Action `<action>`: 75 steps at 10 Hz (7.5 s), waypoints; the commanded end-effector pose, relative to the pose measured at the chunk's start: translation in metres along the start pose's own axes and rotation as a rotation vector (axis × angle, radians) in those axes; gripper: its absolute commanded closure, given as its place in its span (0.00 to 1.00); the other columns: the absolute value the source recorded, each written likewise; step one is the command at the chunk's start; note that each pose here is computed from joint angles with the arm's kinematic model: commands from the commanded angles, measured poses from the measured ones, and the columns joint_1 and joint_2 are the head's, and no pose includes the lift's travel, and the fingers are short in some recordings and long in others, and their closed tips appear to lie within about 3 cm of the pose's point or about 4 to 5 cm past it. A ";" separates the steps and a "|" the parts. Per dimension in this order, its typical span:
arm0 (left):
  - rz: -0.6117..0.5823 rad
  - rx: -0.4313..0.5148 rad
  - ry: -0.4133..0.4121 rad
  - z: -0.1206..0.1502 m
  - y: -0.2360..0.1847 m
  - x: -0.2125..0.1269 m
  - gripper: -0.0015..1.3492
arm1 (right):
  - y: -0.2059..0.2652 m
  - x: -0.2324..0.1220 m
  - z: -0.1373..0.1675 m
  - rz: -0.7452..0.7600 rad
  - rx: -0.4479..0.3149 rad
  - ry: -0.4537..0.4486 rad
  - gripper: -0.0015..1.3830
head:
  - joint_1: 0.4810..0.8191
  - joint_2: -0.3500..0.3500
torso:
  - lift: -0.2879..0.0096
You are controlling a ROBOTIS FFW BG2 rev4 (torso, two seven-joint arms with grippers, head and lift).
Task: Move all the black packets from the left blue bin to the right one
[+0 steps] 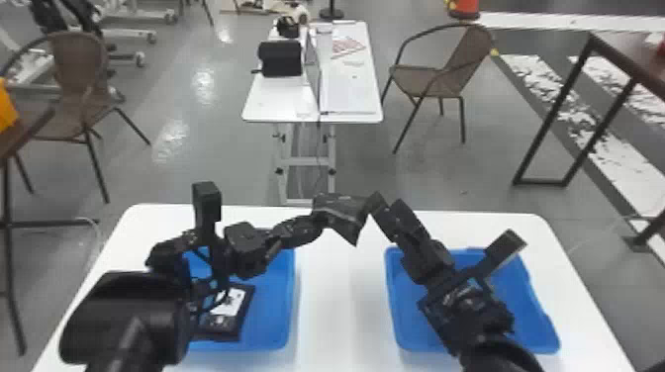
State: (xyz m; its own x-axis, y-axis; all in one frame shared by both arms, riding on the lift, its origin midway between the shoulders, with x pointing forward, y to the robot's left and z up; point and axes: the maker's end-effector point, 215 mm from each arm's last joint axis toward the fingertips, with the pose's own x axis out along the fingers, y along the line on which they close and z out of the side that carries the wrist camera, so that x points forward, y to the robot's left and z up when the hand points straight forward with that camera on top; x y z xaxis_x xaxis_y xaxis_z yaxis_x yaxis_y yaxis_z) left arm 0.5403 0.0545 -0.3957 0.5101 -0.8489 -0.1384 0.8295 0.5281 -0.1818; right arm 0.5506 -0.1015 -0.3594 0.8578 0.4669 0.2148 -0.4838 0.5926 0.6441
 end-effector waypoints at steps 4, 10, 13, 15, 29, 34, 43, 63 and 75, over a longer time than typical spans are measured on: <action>-0.051 -0.017 -0.005 0.004 -0.014 0.023 0.90 | 0.018 0.016 -0.016 0.048 -0.006 0.045 0.42 | 0.63 0.43 | 0.97; -0.007 -0.053 -0.032 0.001 -0.005 0.016 0.56 | 0.014 0.016 -0.019 0.036 0.006 0.033 0.93 | 0.63 0.44 | 0.97; 0.117 -0.110 -0.083 -0.005 0.027 -0.034 0.10 | -0.057 -0.014 0.015 -0.094 -0.031 -0.006 0.93 | 0.63 0.45 | 0.97; 0.199 -0.142 -0.149 0.006 0.041 -0.068 0.10 | -0.128 -0.062 0.014 -0.220 -0.048 0.056 0.93 | 0.63 0.42 | 0.97; 0.641 -0.448 0.300 -0.138 0.094 -0.174 0.19 | -0.130 -0.102 0.096 -0.378 -0.155 -0.185 0.15 | 0.63 0.41 | 0.97; 0.620 -0.623 0.561 -0.184 0.087 -0.159 0.18 | -0.121 -0.098 0.063 -0.344 -0.095 -0.130 0.15 | 0.63 0.48 | 0.97; 0.655 -0.723 0.782 -0.229 0.089 -0.171 0.34 | -0.122 -0.097 0.049 -0.317 -0.035 -0.109 0.15 | 0.63 0.50 | 0.97; -0.255 -0.269 0.161 -0.045 -0.043 0.027 0.89 | 0.004 -0.004 -0.014 0.059 -0.022 0.072 0.15 | 0.63 0.38 | 0.97; -0.151 -0.311 0.054 -0.041 -0.025 0.026 0.13 | -0.004 0.000 -0.010 0.038 0.027 0.025 0.93 | 0.63 0.39 | 0.97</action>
State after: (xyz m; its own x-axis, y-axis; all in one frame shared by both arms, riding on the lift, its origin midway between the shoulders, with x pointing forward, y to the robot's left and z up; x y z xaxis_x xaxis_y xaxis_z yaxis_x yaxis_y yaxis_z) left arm 0.5256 0.0131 -0.4318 0.3463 -0.9266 -0.1467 0.7941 0.3728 -0.4801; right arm 0.5470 -0.0871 -0.3719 0.8244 0.5235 0.2153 -0.5193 0.5483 0.6554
